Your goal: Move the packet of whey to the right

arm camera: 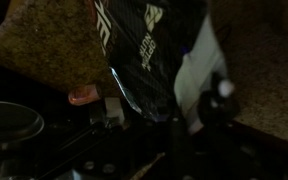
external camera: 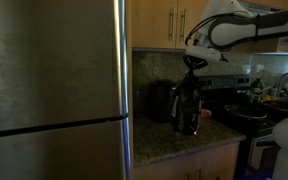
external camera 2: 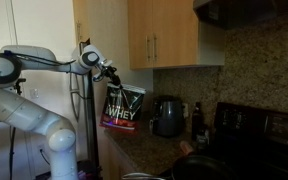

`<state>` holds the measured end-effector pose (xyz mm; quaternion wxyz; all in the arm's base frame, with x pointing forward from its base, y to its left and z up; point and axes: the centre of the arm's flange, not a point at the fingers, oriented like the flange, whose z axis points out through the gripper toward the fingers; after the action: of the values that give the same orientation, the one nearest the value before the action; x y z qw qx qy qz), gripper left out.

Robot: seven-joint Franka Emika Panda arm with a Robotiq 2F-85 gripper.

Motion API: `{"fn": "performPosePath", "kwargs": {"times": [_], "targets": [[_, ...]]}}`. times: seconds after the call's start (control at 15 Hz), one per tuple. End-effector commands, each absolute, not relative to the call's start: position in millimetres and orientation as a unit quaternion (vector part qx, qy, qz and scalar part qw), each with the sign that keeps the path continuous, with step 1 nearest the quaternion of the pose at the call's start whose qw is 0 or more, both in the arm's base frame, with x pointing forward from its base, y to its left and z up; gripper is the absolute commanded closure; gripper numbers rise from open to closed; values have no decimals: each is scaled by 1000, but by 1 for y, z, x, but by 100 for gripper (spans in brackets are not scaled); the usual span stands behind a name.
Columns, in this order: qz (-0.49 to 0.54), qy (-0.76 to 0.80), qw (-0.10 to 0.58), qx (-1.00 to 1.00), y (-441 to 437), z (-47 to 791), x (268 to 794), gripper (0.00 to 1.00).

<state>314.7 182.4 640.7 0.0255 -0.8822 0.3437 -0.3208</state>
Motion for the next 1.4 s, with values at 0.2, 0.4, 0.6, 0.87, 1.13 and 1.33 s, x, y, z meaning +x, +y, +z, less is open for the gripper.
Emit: {"fn": "performPosePath", "kwargs": {"times": [0.2, 0.4, 0.6, 0.87, 1.13, 1.33], "targets": [[-370, 458, -34, -808, 67, 634, 352, 99], [-392, 499, -28, -772, 27, 634, 360, 99], [-349, 501, -42, -791, 25, 608, 358, 97], [-336, 530, -56, -776, 7, 578, 380, 99], [-316, 580, -61, -748, -15, 534, 402, 99], [-351, 589, -60, -726, -17, 529, 415, 99]]}}
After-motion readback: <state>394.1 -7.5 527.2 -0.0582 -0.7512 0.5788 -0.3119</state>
